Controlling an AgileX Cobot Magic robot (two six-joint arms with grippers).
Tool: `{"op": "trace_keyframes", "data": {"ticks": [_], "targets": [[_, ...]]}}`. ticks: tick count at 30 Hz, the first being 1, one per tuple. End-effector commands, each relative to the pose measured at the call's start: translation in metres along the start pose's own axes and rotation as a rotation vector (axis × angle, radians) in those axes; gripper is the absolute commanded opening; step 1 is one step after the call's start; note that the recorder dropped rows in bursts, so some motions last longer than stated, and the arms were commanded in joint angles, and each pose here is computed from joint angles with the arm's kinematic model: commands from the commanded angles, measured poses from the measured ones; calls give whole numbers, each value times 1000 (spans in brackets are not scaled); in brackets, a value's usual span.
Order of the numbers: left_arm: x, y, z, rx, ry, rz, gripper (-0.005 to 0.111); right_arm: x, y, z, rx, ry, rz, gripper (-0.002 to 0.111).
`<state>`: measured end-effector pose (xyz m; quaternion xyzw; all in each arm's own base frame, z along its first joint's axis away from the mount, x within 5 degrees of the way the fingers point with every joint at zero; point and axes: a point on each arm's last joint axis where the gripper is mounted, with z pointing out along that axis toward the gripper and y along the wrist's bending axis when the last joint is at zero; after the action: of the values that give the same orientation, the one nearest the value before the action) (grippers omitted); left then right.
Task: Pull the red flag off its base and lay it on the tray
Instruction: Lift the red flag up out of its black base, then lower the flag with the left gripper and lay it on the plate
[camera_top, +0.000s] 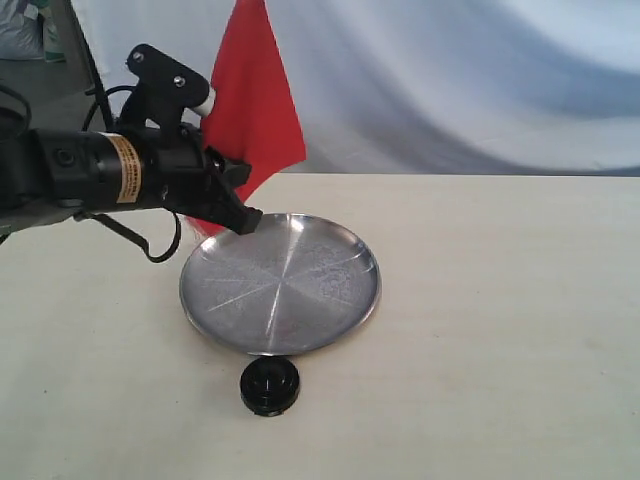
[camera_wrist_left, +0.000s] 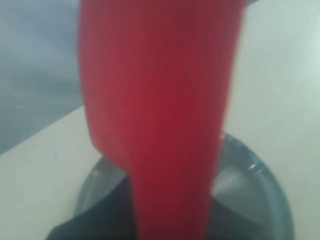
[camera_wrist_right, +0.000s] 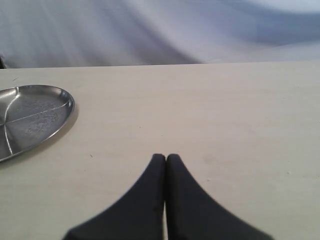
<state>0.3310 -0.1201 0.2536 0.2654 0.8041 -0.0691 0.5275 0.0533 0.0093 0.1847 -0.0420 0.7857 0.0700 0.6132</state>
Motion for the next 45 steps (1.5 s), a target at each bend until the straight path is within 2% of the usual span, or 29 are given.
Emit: {"op": "trace_keyframes", "data": {"ticks": [1,6,9,17,24,27,33,35,37,41,45], "targets": [[10,4,25,-42,114,96,0,1,0,0,-1,-7,0,0],[37,1,63,-60,267,217,0,1,0,0,-1,-7,0,0],[52,-1,82,-60,330,251,0,1,0,0,-1,-7,0,0],[85,-7,115,-21,408,260,0,1,0,0,-1,-7,0,0],[100,-10,124,8,447,325,1,1,0,0,-1,-7,0,0],[100,-10,124,8,447,325,8,1,0,0,-1,-7,0,0],[100,-10,124,8,447,325,46,1,0,0,-1,-7,0,0],[100,-10,124,8,447,325,54,1,0,0,-1,-7,0,0],[100,-10,124,6,447,316,58,1,0,0,-1,-7,0,0],[97,-8,122,-17,442,248,59,1,0,0,-1,-7,0,0],[81,1,109,-105,453,178,59,1,0,0,-1,-7,0,0]]}}
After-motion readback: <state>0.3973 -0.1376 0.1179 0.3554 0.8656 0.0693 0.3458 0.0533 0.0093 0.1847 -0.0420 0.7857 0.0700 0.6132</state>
